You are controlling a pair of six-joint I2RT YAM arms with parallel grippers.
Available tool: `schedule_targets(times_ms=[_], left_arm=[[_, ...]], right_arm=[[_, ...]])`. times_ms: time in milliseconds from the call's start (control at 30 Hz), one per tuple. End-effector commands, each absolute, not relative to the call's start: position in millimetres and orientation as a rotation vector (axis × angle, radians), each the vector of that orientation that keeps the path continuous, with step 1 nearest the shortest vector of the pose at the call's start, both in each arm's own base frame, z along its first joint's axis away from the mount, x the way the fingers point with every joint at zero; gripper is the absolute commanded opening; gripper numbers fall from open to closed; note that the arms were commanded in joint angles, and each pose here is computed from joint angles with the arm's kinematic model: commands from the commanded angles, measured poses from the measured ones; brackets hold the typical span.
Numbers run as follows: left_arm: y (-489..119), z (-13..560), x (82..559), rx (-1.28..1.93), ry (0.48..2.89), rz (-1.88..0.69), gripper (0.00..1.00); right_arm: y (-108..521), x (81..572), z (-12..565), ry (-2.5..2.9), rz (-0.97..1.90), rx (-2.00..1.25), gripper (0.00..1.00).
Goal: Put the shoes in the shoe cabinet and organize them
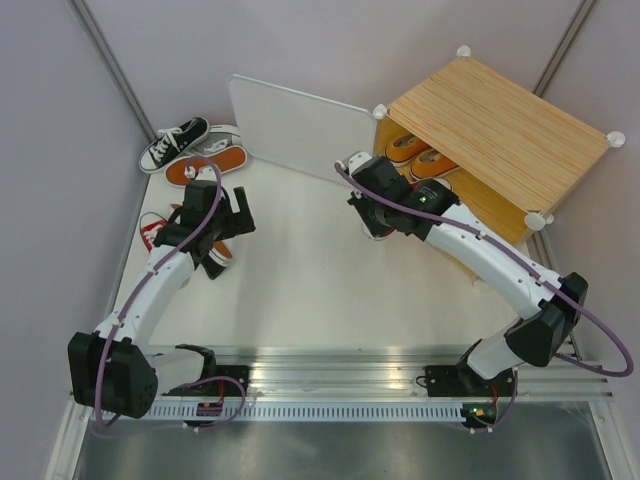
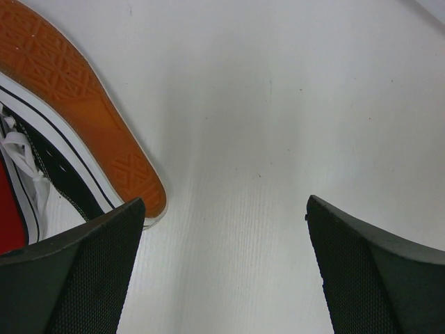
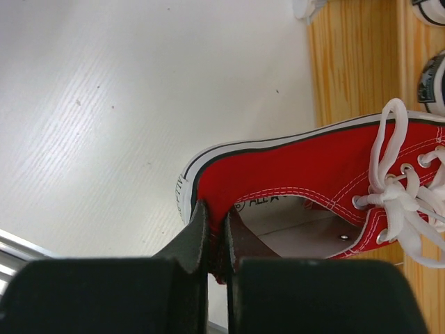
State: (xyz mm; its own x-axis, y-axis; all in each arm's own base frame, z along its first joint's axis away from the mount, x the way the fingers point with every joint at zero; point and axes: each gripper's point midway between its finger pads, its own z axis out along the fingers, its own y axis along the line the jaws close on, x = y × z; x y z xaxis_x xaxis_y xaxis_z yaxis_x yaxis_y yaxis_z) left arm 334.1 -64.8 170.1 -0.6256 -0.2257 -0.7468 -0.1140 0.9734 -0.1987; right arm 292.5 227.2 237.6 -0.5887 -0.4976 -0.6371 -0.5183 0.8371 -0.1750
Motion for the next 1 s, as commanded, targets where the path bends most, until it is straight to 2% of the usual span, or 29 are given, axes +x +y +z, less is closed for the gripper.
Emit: schedule_targets(times_ms=[0, 567, 967], left_arm=[[-70, 183, 345, -0.256, 2.207, -0.209, 1.0], [-78, 176, 345, -0.254, 2.237, -0.254, 1.0], [-79, 176, 344, -0.252, 2.243, -0.259, 1.0]], right_arm=[[199, 303, 262, 2.224, -0.027, -0.754, 0.0], [107, 371, 256, 2.21, -0.157, -0.651, 0.01], [67, 402, 241, 2.178, -0.392, -0.797, 0.01]])
